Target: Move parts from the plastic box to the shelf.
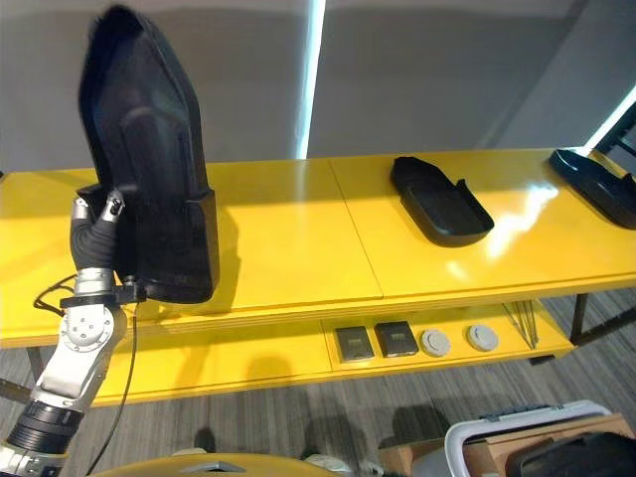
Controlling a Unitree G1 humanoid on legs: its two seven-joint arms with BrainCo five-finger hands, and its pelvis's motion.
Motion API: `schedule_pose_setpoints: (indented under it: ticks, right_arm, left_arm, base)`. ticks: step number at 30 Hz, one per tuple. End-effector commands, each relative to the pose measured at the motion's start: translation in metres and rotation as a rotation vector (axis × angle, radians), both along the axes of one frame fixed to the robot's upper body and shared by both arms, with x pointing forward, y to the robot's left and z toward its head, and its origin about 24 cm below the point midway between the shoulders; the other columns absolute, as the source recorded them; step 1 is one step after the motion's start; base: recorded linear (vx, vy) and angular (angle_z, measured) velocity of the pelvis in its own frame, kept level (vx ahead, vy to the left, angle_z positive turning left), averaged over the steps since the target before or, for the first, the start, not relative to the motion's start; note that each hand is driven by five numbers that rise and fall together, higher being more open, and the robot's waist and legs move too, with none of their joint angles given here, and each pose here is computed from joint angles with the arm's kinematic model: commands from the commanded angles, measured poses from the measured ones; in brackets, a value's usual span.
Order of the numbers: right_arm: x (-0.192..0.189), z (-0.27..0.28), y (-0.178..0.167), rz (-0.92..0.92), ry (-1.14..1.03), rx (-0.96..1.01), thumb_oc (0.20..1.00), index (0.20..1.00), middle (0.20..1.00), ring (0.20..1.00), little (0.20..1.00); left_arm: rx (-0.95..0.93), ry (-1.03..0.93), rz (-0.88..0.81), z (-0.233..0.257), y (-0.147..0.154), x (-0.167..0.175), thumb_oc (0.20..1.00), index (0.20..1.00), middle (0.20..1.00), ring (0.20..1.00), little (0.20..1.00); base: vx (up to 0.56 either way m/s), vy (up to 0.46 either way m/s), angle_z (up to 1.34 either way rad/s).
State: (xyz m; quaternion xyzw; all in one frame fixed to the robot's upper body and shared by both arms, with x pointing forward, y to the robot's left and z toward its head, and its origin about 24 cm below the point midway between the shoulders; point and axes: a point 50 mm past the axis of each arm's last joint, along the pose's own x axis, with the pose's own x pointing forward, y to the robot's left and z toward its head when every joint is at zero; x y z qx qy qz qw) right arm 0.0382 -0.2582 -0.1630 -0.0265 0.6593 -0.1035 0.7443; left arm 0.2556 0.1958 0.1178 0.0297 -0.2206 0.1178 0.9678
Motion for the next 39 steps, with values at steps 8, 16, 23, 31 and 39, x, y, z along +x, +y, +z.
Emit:
schedule_pose_setpoints:
  ticks: [8, 16, 23, 31, 39]
  right_arm:
    - [0.015, 0.0, 0.008, 0.132, 0.026, 0.115, 1.0, 1.0, 1.0, 1.0, 1.0]
    - [0.037, 0.003, 0.014, 0.255, -0.005, 0.13, 1.0, 1.0, 1.0, 1.0, 1.0]
    - [0.061, 0.01, 0.009, 0.284, -0.056, 0.108, 1.0, 1.0, 1.0, 1.0, 1.0]
    - [0.073, 0.013, 0.011, 0.276, -0.096, 0.111, 1.0, 1.0, 1.0, 1.0, 1.0]
    - [0.079, 0.013, 0.016, 0.278, -0.107, 0.12, 1.0, 1.0, 1.0, 1.0, 1.0]
  left_arm:
    - [0.047, 0.071, 0.095, 0.013, 0.019, 0.052, 0.2, 0.2, 0.2, 0.2, 0.2]
    - [-0.006, 0.326, 0.13, -0.012, 0.032, 0.084, 0.2, 0.2, 0.2, 0.2, 0.2]
    - [-0.048, 0.439, 0.213, -0.009, 0.05, 0.101, 0.2, 0.2, 0.2, 0.2, 0.2]
    - [-0.098, 0.496, 0.203, -0.02, 0.043, 0.102, 0.2, 0.2, 0.2, 0.2, 0.2]
    - [-0.109, 0.555, 0.138, -0.029, 0.032, 0.102, 1.0, 1.0, 1.0, 1.0, 1.0]
  base:
    - [0.04, 0.004, -0.18]
    - [-0.04, 0.068, -0.07]
    - [-0.07, 0.043, -0.13]
    - [-0.01, 0.007, -0.04]
    - [0.0, 0.0, 0.0]
